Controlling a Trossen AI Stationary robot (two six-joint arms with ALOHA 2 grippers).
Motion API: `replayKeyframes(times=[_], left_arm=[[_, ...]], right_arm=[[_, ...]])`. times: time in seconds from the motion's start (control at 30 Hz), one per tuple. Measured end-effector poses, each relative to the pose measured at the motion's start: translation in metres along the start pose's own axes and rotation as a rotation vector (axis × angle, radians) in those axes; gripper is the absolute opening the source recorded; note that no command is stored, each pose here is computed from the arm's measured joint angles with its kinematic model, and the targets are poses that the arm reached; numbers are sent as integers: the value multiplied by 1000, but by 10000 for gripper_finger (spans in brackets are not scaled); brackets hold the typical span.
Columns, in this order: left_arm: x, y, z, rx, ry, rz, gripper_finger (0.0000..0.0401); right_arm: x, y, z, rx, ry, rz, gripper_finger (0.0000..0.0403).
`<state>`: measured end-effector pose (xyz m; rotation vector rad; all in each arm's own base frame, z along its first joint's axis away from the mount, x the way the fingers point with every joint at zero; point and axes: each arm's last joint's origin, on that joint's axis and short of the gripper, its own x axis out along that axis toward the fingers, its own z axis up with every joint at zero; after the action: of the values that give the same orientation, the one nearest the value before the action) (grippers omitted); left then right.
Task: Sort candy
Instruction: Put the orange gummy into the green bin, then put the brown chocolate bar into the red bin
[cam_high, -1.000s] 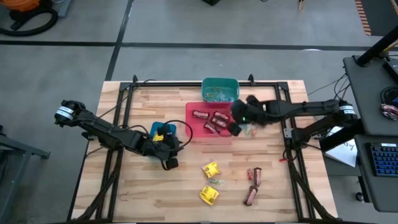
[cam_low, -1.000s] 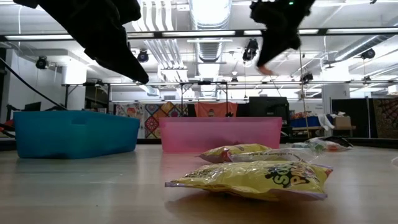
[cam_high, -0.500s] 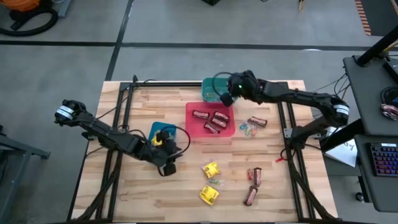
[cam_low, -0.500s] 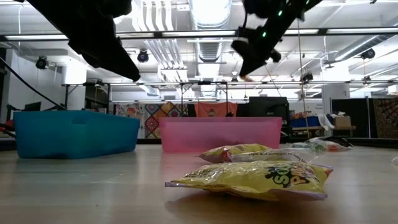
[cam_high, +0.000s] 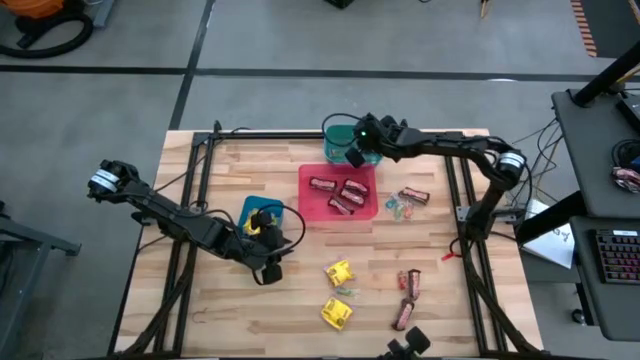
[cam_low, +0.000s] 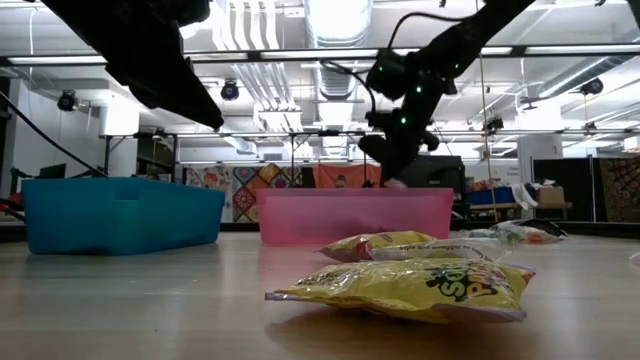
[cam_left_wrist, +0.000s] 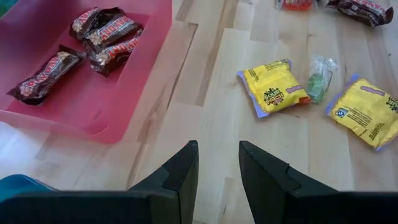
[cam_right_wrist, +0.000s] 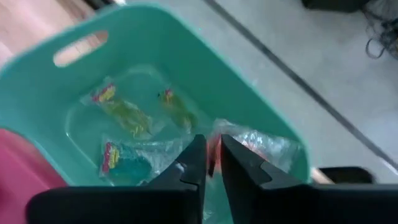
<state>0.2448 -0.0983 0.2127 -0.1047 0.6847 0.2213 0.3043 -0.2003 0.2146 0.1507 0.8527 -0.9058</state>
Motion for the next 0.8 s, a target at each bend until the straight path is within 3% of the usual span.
replayKeyframes(times=[0.3, 0.43, 0.63, 0.8], left_arm=[[0, 0, 0, 1, -2, 1, 100], [0, 0, 0, 1, -3, 1, 100], [0, 1, 0, 2, -12, 20, 100], [0, 1, 0, 8, -15, 36, 100]], right_arm=[[0, -5, 1, 28, 45, 32, 122], [-23, -11, 5, 40, 88, 89, 139], [-68, -10, -4, 116, 230, 353, 142], [-105, 4, -18, 77, 332, 405, 137]])
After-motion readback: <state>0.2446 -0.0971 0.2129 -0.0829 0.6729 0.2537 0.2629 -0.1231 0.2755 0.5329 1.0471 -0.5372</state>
